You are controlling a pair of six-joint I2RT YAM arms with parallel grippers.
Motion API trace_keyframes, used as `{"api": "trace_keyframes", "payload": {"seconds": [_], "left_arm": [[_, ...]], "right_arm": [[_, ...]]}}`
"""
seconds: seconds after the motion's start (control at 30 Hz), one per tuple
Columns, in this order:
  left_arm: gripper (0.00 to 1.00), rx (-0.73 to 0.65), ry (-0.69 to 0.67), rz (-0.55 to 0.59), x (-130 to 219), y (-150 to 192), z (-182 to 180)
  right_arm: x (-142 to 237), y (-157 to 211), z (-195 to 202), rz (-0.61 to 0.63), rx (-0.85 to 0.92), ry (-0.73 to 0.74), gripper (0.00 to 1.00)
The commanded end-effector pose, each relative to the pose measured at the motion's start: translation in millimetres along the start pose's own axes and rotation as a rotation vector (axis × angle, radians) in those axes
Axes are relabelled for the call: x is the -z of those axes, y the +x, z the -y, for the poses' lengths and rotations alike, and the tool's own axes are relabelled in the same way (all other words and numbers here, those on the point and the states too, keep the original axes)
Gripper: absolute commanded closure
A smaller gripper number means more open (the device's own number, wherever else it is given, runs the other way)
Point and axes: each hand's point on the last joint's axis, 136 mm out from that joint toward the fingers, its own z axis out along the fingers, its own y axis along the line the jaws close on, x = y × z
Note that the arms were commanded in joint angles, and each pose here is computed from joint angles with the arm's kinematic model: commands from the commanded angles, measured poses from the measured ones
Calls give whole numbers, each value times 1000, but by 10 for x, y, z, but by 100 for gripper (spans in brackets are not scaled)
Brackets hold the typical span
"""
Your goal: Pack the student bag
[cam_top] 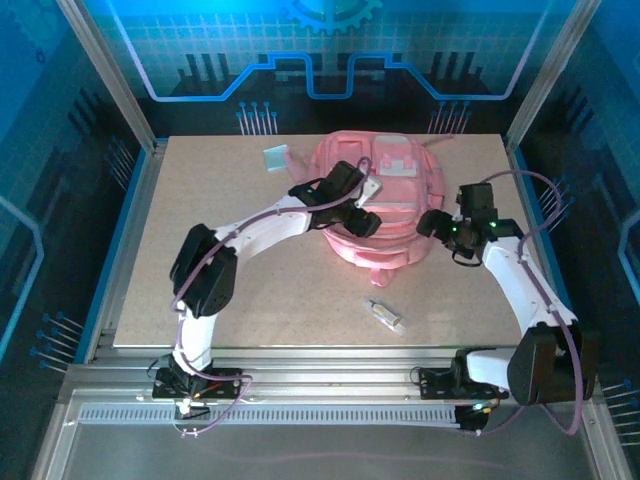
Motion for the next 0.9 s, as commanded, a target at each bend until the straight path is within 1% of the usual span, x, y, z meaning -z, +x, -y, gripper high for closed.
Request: {"api": "trace_keyframes", "payload": {"seconds": [0.0,0.1,0.27,0.33,0.37,0.47,0.5,0.57,0.6,0.63,0.73,0.8,0.87], "left_arm": [[22,-165,-35,-76,-214,120,4],[22,-246,-73,-112,-370,192,-25],[22,-298,-137,-116,-534,199,-144],[25,-306,-194,-101,-571,148,-234],[29,-309,-202,-101,-584,140,-265],[60,-306,-176,-82,-570,75,-224],[68,-303,-164,-71,-545,42,-202],[81,-300,-140,-53,-490,-16,-152],[94,-298,-127,-44,-456,-45,-126],[100,-293,-118,-35,-421,-74,-113],[100,-244,-50,-5,-287,-165,-51],[100,-181,1,12,-167,-248,-58],[100,-115,24,22,-72,-326,-122]], "right_arm": [[53,30,55,2,-36,-20,12],[55,58,76,-6,-45,-34,12],[35,82,55,-18,-59,-66,12],[35,93,40,-24,-64,-78,12],[36,99,25,-27,-64,-87,12],[39,137,-18,-41,-56,-116,12],[47,143,-38,-44,-52,-127,12],[-1,259,-18,-70,-47,-133,12],[-13,308,-16,-80,-46,-136,12],[-26,347,-26,-87,-44,-141,12],[-82,530,-95,-134,-16,-171,12],[-110,676,-138,-171,28,-180,12],[-124,806,-182,-202,77,-185,12]]}}
